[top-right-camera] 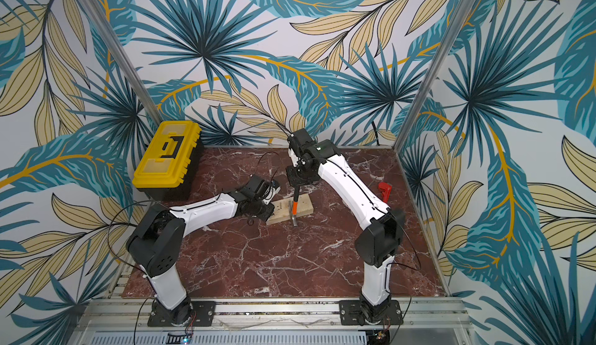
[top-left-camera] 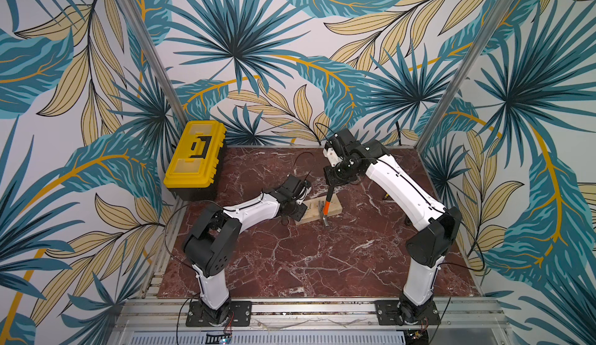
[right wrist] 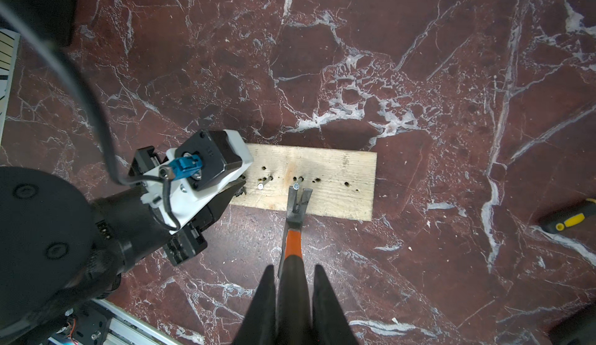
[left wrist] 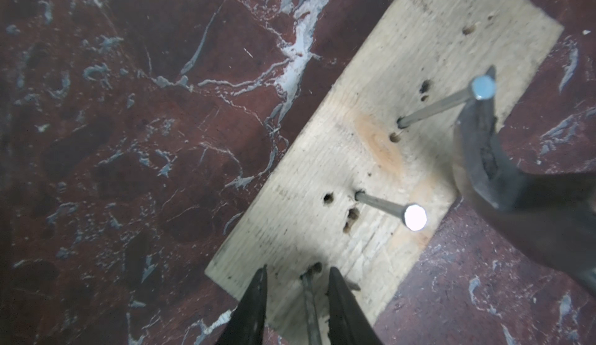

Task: Use a claw hammer to pull out a nail
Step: Remove the nail from the mounting plate.

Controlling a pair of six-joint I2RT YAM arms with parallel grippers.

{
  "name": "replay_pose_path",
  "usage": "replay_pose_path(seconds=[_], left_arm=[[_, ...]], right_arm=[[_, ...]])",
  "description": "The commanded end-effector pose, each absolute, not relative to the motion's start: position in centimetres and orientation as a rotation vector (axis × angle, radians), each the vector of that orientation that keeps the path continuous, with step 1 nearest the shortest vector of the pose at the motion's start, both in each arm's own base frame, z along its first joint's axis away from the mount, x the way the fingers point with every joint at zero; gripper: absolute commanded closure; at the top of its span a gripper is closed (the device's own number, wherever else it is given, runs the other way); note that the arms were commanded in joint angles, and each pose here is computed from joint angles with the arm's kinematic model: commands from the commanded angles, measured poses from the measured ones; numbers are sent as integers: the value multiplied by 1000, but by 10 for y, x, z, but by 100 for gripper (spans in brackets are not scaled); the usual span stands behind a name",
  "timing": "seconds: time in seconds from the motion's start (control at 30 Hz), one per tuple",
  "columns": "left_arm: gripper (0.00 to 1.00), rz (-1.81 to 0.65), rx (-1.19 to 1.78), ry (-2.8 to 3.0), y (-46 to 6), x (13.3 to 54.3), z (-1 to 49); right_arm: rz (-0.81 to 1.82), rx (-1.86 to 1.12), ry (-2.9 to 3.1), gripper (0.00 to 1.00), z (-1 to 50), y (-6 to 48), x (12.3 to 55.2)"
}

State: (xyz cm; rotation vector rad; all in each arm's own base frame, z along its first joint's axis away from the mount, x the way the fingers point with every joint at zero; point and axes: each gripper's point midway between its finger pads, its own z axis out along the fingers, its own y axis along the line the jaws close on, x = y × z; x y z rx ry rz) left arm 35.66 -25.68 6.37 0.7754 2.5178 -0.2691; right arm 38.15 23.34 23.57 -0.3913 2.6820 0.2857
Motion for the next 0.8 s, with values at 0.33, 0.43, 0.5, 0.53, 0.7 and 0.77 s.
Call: replay_pose_path(seconds=[0.33, 0.43, 0.5, 0.53, 0.7, 0.77], left_arm=[[68, -249, 846, 2675, -244, 326, 27], [68, -251, 845, 2678, -244, 326, 27], [68, -249, 844, 2678, -244, 326, 27], [68, -250, 847, 2676, -245, 326, 27], [68, -241, 849, 2676, -244, 328, 27], [68, -244, 847, 2679, -245, 328, 26]], right_arm=[[281, -439, 2604, 100, 248, 239, 395], [289, -458, 2599, 100, 248, 241, 396], [292, -475, 2601, 100, 246, 243, 395], [292, -484, 2604, 100, 245, 243, 394], [298, -507, 2599, 100, 245, 245, 393], [303, -516, 2594, 100, 246, 246, 393]])
